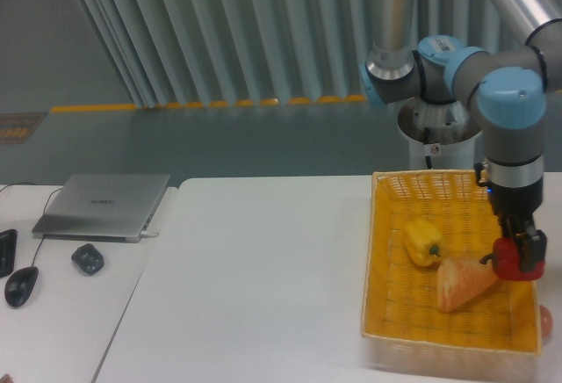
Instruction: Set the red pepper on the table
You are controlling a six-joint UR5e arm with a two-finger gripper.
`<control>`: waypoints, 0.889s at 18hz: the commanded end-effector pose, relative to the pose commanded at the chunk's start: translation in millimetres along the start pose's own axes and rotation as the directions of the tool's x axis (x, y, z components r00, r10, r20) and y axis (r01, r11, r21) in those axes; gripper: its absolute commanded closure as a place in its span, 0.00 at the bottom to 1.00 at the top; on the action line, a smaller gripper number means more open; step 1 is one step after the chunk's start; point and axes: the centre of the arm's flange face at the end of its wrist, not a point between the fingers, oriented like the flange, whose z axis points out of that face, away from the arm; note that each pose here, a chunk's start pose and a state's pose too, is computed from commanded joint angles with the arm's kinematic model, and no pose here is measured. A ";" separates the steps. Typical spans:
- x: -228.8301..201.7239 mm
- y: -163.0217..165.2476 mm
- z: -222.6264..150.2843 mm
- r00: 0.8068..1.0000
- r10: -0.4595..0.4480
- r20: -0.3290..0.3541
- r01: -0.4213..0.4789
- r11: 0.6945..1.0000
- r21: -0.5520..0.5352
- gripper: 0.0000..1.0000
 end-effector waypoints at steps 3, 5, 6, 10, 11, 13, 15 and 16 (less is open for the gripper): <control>-0.7 26.9 7.7 0.999 0.044 -0.012 -0.044 0.999 -0.004 0.64; 4.0 47.3 19.0 0.999 0.044 -0.032 -0.044 0.999 -0.019 0.64; 4.9 53.1 20.8 0.999 0.039 -0.038 -0.040 0.999 -0.030 0.64; 6.7 82.0 29.7 0.994 0.091 -0.063 -0.095 0.994 -0.060 0.64; 6.1 92.6 30.4 0.997 0.064 -0.046 -0.067 0.996 -0.065 0.64; 5.3 108.6 35.8 0.999 0.014 -0.043 -0.017 0.998 -0.062 0.63; 4.0 109.5 43.9 0.998 -0.053 -0.043 0.050 0.997 -0.062 0.63; 1.4 112.0 49.2 0.997 -0.071 -0.027 0.069 0.995 -0.067 0.63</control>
